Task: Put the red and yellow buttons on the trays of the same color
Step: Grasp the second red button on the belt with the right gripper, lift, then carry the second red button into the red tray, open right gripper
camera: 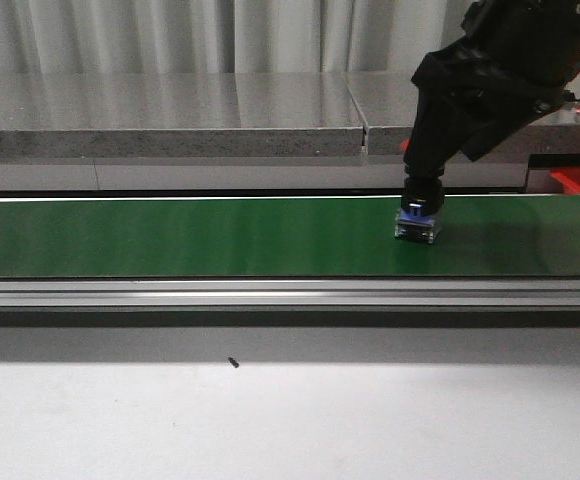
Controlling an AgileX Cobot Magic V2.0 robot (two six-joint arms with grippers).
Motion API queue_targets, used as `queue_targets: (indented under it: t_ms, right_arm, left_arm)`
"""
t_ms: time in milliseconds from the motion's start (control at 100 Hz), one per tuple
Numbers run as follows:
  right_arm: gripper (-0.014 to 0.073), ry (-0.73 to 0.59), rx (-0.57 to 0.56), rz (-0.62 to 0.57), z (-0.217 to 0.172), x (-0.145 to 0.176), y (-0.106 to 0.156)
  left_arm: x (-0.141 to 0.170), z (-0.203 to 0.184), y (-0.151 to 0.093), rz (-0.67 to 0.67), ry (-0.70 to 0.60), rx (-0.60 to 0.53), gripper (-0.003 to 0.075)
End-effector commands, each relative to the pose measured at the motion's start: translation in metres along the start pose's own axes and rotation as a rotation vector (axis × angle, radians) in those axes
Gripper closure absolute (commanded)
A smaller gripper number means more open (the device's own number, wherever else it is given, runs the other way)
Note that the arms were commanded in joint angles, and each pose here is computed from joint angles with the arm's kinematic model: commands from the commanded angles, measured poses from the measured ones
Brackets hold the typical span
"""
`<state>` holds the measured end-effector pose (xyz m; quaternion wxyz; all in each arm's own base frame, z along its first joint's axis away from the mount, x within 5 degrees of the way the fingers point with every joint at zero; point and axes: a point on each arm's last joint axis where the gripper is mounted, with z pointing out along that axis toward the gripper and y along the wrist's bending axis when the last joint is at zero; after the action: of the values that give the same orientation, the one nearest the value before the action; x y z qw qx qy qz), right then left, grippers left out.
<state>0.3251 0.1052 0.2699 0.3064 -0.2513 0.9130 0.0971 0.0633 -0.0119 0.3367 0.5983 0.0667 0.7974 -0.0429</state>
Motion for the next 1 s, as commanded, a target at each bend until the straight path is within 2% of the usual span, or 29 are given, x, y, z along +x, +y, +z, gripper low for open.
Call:
queue_targets:
  t_ms: [0, 150, 390, 670, 830, 990]
  right_arm:
    - [0.0097, -0.096, 0.028, -0.012, -0.013, -0.015, -0.002]
    - [0.0140, -0.071, 0.026, -0.008, -0.001, -0.012, -0.004]
    - [0.0342, -0.036, 0.016, -0.002, 0.008, -0.009, -0.005]
    - [0.0361, -0.029, -0.001, 0.009, -0.012, -0.021, -0.009]
    - [0.0361, -0.079, 0.042, 0.051, -0.045, -0.037, -0.034]
    - [0.0361, -0.130, 0.150, 0.149, -0.080, -0.038, -0.086]
  left_arm:
    - [-0.013, -0.003, 0.000, -0.006, -0.090, 0.002, 0.0741]
    - [-0.013, -0.003, 0.000, -0.006, -0.090, 0.002, 0.0741]
    - [-0.013, -0.003, 0.000, -0.006, -0.090, 0.002, 0.0741]
    - [-0.013, -0.003, 0.000, -0.006, -0.090, 0.002, 0.0741]
    - [-0.013, -0.003, 0.000, -0.006, -0.090, 0.002, 0.0741]
    - [-0.013, -0.003, 0.000, -0.006, -0.090, 0.002, 0.0741]
